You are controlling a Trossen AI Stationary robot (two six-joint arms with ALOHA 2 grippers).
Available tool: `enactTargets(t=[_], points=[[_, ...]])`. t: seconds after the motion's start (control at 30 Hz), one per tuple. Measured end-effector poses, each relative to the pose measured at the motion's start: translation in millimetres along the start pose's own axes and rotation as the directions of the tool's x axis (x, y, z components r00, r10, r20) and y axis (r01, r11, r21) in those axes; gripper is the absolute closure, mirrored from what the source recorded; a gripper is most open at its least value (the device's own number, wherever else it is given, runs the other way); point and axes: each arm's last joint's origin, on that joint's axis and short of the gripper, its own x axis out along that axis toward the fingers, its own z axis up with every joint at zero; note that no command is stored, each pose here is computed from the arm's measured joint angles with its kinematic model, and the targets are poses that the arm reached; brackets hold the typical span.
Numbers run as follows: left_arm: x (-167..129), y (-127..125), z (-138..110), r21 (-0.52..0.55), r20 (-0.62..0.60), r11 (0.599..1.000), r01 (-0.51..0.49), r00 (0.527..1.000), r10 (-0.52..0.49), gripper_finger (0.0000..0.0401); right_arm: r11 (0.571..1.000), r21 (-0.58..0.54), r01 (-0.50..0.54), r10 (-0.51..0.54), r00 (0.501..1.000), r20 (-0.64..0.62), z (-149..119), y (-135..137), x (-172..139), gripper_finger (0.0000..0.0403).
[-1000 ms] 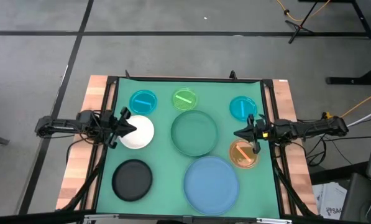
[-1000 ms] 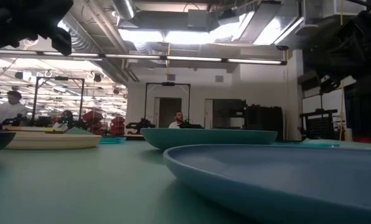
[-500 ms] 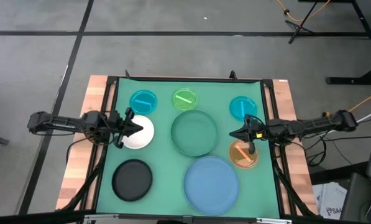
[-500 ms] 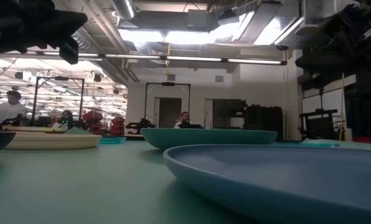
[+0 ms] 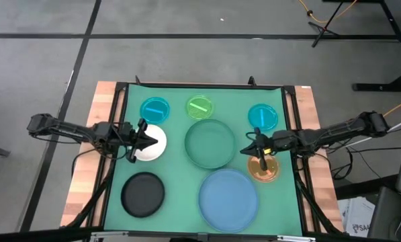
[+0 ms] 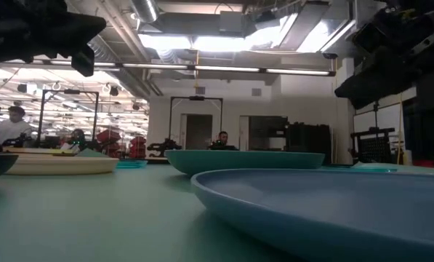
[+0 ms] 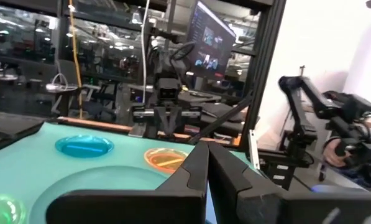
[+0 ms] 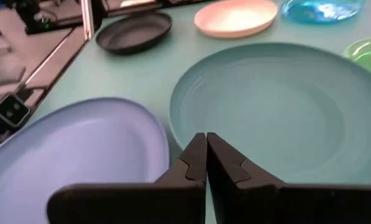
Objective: Stack plastic plates
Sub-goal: Stack the green plate on top of the blue plate
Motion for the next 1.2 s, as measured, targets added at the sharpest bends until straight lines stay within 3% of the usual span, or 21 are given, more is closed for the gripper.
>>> enactTargets(t=[0.23, 0.43, 0.63, 0.77, 1.03, 1.2], points=[[2.3, 0.1, -1.8, -0.001, -0.009, 1.000, -0.007, 1.000, 0.007, 0.0401, 0.998, 0.050, 0.044, -0.038, 0.993, -0.113, -5.3, -1.4, 19.1, 0.0400], [3.1, 0.1, -1.4, -0.001, -0.002, 1.000, -0.007, 1.000, 0.007, 0.0401, 0.952, 0.111, 0.286, -0.267, 0.950, -0.163, -8.1, -13.2, 27.1, 0.0400], [3.3, 0.6, -1.3, -0.001, 0.002, 1.000, -0.024, 1.000, 0.024, 0.0401, 0.897, 0.185, 0.401, -0.358, 0.906, -0.226, -3.6, -28.8, 29.1, 0.0396], [3.3, 0.6, -1.3, -0.001, 0.002, 1.000, -0.024, 1.000, 0.024, 0.0401, 0.882, 0.201, 0.427, -0.382, 0.895, -0.229, -1.8, -35.7, 28.4, 0.0358], [3.3, 0.7, -1.3, -0.001, 0.003, 1.000, -0.028, 1.000, 0.028, 0.0401, 0.867, 0.243, 0.436, -0.388, 0.895, -0.220, 0.4, -45.8, 28.6, 0.0241], [3.3, 1.2, -1.2, -0.001, 0.006, 0.999, -0.047, 0.999, 0.047, 0.0401, 0.844, 0.313, 0.435, -0.372, 0.896, -0.242, -2.8, -56.2, 34.4, 0.0208]])
